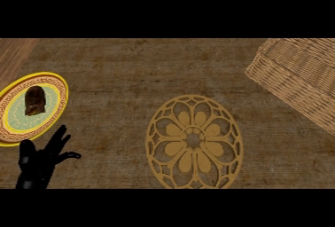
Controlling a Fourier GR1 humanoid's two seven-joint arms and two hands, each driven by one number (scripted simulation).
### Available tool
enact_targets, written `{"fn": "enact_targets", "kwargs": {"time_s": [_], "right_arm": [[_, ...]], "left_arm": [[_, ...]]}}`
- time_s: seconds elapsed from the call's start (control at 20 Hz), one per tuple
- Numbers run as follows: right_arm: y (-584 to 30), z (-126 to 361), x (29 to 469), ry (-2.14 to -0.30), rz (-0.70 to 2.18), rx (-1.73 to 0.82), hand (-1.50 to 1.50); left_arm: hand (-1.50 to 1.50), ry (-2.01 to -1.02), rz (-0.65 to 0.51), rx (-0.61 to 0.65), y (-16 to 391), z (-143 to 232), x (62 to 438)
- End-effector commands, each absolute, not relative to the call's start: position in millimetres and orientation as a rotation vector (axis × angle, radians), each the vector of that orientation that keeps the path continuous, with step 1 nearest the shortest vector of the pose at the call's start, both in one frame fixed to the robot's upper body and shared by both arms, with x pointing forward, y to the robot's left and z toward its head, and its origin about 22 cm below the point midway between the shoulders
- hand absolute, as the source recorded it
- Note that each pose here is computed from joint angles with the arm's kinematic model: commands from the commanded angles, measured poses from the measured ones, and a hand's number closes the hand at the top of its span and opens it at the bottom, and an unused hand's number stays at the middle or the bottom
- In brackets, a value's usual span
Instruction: Pick the lemon from the placemat and place it in the basket
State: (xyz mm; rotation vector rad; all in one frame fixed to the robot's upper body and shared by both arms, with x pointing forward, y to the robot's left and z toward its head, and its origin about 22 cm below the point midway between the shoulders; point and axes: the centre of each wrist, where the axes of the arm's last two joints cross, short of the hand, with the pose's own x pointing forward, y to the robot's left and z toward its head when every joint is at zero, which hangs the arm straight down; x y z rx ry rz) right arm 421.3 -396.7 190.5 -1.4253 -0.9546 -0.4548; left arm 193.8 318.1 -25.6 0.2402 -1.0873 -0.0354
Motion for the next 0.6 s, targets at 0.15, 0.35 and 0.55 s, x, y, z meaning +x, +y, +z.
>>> {"fn": "enact_targets", "kwargs": {"time_s": [0.15,0.35,0.55], "right_arm": [[-400,179,417,-0.906,-0.316,-1.505,-1.50],[-424,195,402,-0.954,-0.351,-1.506,-1.50],[-414,214,399,-1.035,-0.471,-1.497,-1.50]], "left_arm": [[0.00,-1.008,-0.035,0.146,306,-48,187],[0.00,-1.022,-0.020,0.176,285,-52,183],[0.00,-1.012,-0.023,0.179,298,-48,190]]}}
